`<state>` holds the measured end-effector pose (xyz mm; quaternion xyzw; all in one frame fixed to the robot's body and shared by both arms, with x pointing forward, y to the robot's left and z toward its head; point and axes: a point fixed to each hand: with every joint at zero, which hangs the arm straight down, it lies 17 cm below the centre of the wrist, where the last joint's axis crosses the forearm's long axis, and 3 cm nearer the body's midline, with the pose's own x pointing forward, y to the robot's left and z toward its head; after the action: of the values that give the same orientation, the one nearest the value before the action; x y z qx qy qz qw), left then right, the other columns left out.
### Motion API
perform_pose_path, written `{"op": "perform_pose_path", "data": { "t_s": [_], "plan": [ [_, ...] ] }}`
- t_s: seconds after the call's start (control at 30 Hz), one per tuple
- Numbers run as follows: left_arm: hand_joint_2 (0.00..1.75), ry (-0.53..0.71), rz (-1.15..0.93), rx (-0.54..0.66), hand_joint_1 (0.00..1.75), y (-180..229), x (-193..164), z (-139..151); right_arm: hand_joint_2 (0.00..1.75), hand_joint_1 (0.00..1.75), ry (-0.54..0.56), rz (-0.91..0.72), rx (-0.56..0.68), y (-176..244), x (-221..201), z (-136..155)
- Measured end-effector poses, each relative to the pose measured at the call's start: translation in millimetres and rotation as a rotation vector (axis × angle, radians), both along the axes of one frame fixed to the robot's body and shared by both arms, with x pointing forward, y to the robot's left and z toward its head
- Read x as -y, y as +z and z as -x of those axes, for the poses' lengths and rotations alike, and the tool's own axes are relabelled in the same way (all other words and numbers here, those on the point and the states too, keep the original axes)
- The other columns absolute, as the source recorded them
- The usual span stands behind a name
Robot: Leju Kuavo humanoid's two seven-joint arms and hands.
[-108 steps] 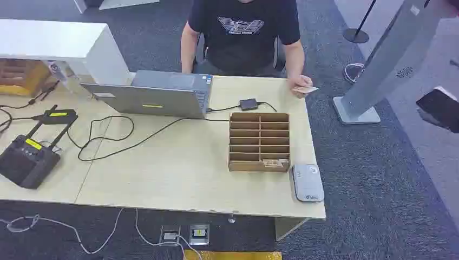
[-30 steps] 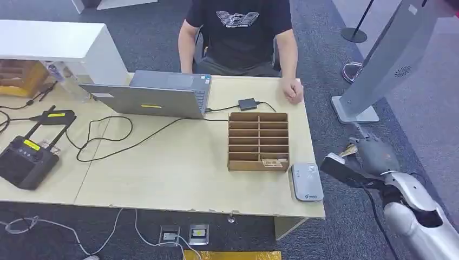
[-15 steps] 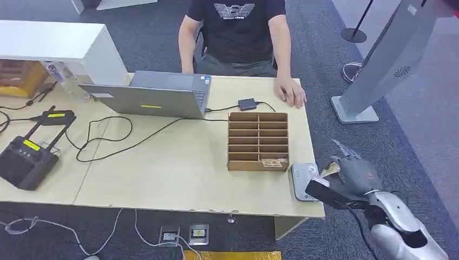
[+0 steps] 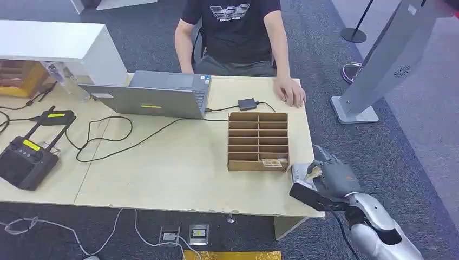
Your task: Pass the card to the sensor for recognition and then transmit it.
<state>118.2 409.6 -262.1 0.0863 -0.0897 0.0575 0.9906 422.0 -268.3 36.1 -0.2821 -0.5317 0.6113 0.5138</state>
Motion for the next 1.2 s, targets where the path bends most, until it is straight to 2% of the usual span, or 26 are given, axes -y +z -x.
{"op": "perform_pose_path", "data": {
  "t_s": [0.47, 0.7, 1.2],
  "plan": [
    [0.00, 0.013, -0.006, -0.028, 0.00, -0.8, -1.6, 4.9, 1.75, 1.75, -0.044, -0.020, -0.062, -30.4, 4.2, -5.4],
    [0.00, 0.016, -0.009, -0.033, 0.00, -1.0, -2.4, 6.0, 1.75, 1.75, -0.086, -0.040, -0.047, -19.5, 19.4, -20.8],
    [0.00, 0.011, -0.007, -0.034, 0.00, -1.0, -1.9, 6.3, 1.75, 1.75, -0.146, -0.073, -0.071, -23.7, 31.4, -21.9]
  ]
}}
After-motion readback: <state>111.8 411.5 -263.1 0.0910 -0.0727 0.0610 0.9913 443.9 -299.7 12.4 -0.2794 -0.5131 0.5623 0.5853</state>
